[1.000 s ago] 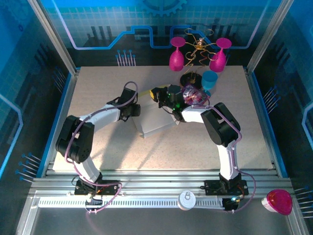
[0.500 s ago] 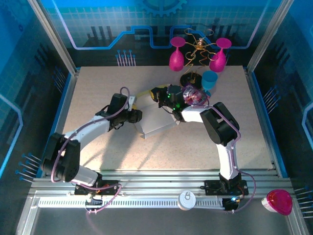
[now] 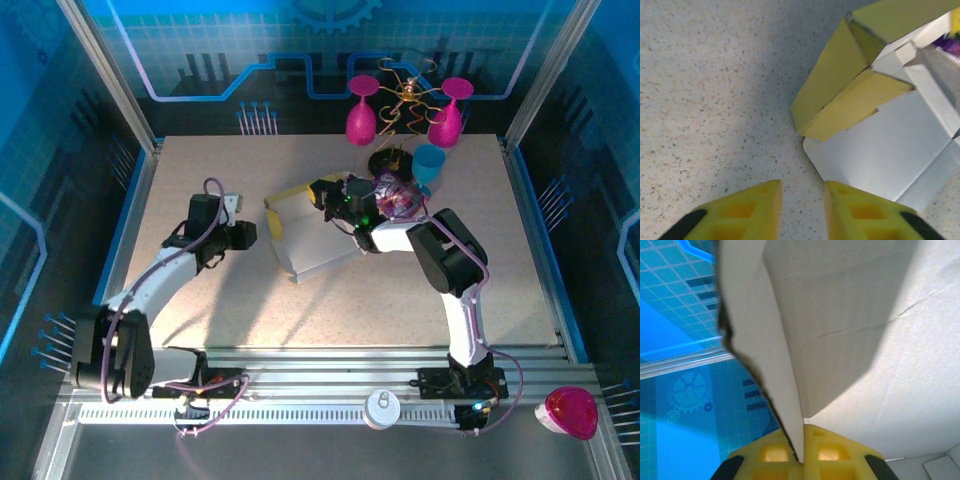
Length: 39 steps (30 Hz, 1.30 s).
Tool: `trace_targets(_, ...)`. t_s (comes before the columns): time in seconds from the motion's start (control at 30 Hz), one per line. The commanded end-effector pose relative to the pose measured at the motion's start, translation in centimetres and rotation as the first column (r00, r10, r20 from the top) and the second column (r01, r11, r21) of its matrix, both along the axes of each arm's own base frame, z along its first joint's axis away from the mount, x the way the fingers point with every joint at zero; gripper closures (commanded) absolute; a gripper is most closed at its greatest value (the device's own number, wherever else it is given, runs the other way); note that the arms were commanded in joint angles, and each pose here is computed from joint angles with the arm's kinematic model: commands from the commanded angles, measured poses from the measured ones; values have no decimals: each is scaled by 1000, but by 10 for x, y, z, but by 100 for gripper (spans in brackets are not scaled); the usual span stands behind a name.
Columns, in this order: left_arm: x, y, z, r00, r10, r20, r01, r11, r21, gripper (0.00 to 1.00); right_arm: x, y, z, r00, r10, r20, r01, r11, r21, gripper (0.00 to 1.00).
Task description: Fold the paper box
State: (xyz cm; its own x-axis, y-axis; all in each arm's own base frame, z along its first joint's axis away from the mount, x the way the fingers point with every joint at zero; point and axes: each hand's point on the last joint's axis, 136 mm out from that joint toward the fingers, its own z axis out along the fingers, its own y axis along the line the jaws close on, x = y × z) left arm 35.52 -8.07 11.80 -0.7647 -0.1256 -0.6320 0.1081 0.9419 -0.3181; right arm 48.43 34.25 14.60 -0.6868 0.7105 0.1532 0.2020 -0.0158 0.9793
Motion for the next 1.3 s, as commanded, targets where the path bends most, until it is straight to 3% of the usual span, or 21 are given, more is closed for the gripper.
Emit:
trace_targets(0.0, 8, -14, -7, 996, -88, -4, 88, 996, 19, 64, 4, -8, -21, 1000, -14, -25, 14, 1000, -28, 100)
trace_targets(0.27, 34, -29, -5, 993, -92, 72, 89, 995, 44, 57, 0, -7, -25, 1000, -3, 1, 3, 999, -32, 100)
trace_targets(0.4, 40, -33, -10, 992, -110, 58, 104, 990, 95, 56, -1, -9, -30, 1000, -14, -6, 14, 1000, -21, 100)
trace_targets(0.87, 61, -43, -11, 993, -109, 50, 103, 988, 113, 55, 4, -5, -29, 1000, -9, -12, 9, 1000, -7, 100)
trace_targets(1.27, 46, -43, -28, 999, 38, -3, -37, 991, 132, 58, -4, -11, -31, 1000, -12, -27, 11, 1000, -6, 100)
